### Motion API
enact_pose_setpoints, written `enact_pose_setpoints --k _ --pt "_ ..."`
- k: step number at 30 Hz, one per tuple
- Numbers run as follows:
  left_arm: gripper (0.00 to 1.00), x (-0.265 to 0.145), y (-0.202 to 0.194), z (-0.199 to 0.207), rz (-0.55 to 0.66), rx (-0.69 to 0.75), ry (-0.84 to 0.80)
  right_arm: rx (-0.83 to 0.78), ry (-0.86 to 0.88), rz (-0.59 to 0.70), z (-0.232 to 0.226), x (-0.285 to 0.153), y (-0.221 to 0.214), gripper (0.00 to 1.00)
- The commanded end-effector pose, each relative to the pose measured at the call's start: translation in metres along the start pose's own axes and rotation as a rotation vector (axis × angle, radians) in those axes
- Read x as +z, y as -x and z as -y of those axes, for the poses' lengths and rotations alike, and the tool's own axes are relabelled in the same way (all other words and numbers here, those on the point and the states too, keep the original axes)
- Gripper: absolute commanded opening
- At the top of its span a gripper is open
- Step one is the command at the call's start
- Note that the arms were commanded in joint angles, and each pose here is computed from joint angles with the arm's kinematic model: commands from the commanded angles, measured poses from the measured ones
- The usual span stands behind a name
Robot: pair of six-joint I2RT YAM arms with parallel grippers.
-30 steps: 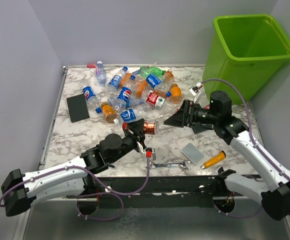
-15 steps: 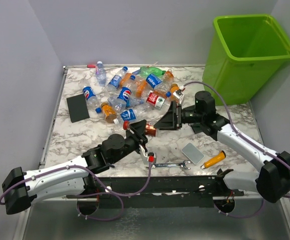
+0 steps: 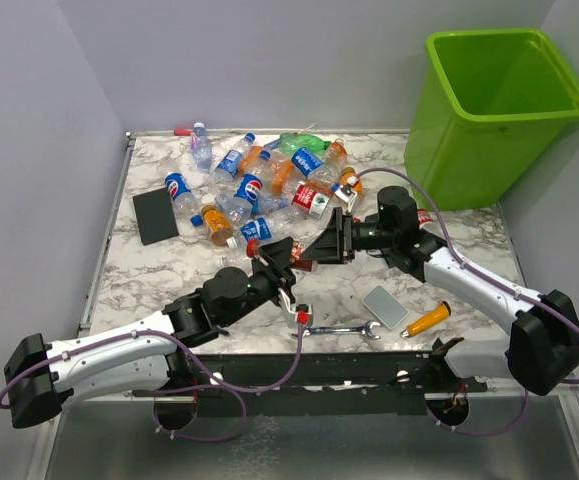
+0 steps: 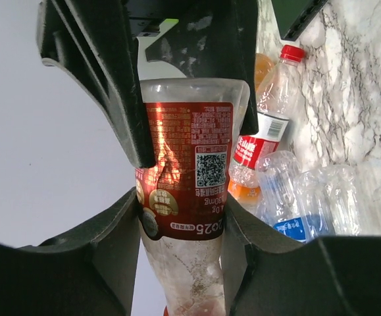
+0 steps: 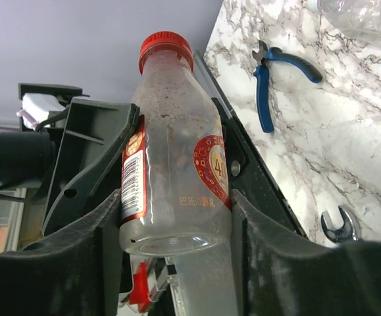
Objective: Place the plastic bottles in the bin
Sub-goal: Pick up the plastic bottle at the center of the board.
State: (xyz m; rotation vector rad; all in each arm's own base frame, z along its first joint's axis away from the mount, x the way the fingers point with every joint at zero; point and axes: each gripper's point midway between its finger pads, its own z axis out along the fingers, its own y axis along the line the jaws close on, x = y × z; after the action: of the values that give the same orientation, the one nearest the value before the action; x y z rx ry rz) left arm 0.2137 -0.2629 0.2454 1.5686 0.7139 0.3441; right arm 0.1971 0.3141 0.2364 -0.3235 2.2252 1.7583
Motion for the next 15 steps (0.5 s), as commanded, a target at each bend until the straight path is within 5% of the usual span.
enact_pose_setpoints --k 1,2,3,4,9,15 --pt "0.38 -0.001 0.005 -0.015 0.013 -0.019 0.046 -0.014 0.055 0.018 -0.010 0.000 0.000 0.37" --pt "0.50 -0.001 0.004 -0.015 0.009 -0.036 0.051 -0.022 0.060 0.025 -0.012 -0.002 -0.001 0.32" --pt "0.79 -0.002 0.003 -0.015 0.006 -0.050 0.056 -0.034 0.066 0.035 -0.014 -0.004 0.000 0.29" --pt "0.97 -0.002 0.003 -0.015 0.006 -0.070 0.061 -0.048 0.072 0.049 -0.017 -0.005 0.000 0.28" --pt "0.99 -0.007 -0.001 -0.011 -0.004 -0.166 0.081 -0.161 0.064 0.183 -0.035 -0.022 0.013 0.25" --pt "0.99 -0.023 -0.007 -0.034 -0.023 -0.453 0.212 -0.399 -0.189 0.512 -0.049 -0.074 0.059 0.24"
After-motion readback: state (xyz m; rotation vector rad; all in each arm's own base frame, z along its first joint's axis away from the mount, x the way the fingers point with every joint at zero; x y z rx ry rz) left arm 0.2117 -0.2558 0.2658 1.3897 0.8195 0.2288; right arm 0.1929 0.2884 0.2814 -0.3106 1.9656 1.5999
